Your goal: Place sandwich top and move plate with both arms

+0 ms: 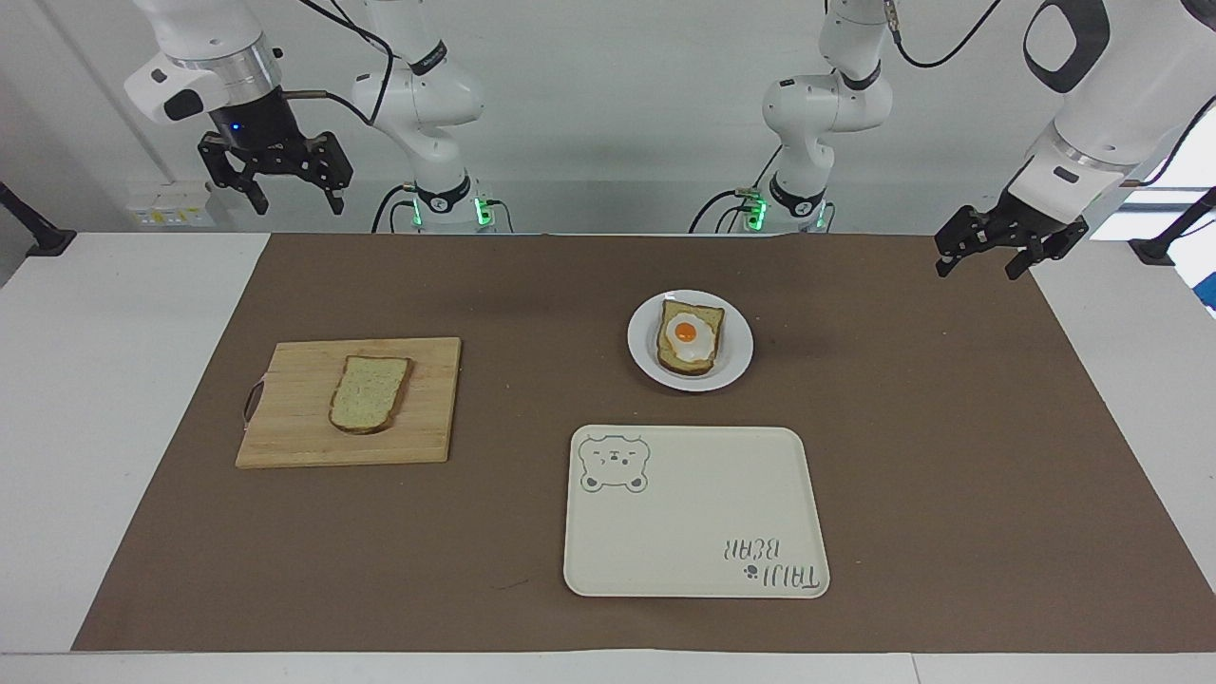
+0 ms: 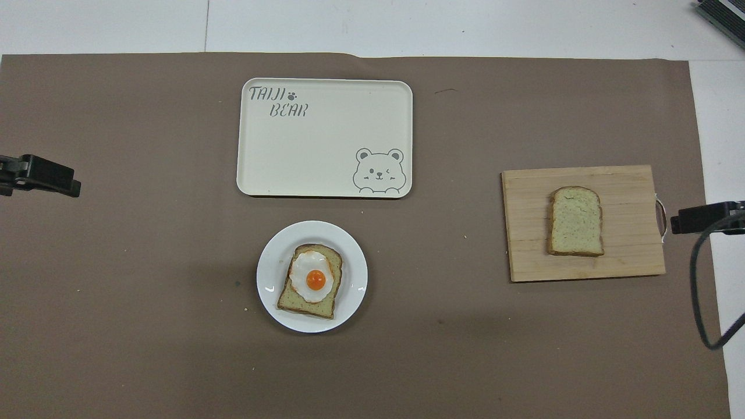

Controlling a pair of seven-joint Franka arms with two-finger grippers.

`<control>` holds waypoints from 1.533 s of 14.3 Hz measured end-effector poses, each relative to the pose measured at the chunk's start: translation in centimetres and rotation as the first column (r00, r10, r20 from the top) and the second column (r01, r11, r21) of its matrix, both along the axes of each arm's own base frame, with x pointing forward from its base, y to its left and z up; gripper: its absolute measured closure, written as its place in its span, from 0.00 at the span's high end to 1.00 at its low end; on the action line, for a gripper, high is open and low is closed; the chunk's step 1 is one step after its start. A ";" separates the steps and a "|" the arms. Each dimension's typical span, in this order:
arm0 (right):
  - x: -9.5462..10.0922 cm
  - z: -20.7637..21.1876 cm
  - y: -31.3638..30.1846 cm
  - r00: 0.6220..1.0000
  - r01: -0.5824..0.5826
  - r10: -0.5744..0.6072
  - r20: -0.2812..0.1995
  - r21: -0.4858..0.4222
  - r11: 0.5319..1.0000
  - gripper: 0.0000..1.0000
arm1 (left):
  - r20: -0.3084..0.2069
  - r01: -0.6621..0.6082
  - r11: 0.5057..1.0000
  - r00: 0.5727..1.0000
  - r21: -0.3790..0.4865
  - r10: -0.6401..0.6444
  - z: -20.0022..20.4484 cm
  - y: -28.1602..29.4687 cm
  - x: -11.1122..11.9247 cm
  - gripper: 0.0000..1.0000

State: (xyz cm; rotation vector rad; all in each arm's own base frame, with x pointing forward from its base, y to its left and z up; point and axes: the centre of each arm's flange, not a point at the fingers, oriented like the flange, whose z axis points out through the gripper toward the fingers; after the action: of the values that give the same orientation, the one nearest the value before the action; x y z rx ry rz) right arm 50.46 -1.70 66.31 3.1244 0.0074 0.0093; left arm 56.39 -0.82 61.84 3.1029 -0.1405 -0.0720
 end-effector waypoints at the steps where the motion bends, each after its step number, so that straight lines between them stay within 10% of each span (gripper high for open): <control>1: 0.0 0.0 0.0 1.000 0.000 0.000 0.000 0.000 1.000 1.00 | -0.001 0.000 1.000 1.000 0.000 0.000 0.0 0.0 0.0 1.00; 22: 0.0 0.0 -0.4 1.000 0.008 -0.008 -0.001 0.000 1.000 1.00 | -0.006 0.000 1.000 1.000 0.000 0.000 -0.1 0.0 0.0 1.00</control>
State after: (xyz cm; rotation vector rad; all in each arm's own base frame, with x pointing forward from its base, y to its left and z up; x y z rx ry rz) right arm 50.41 -2.15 66.32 3.1240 -0.0052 0.0070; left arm 56.34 -0.83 61.71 3.1026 -0.1397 -0.0808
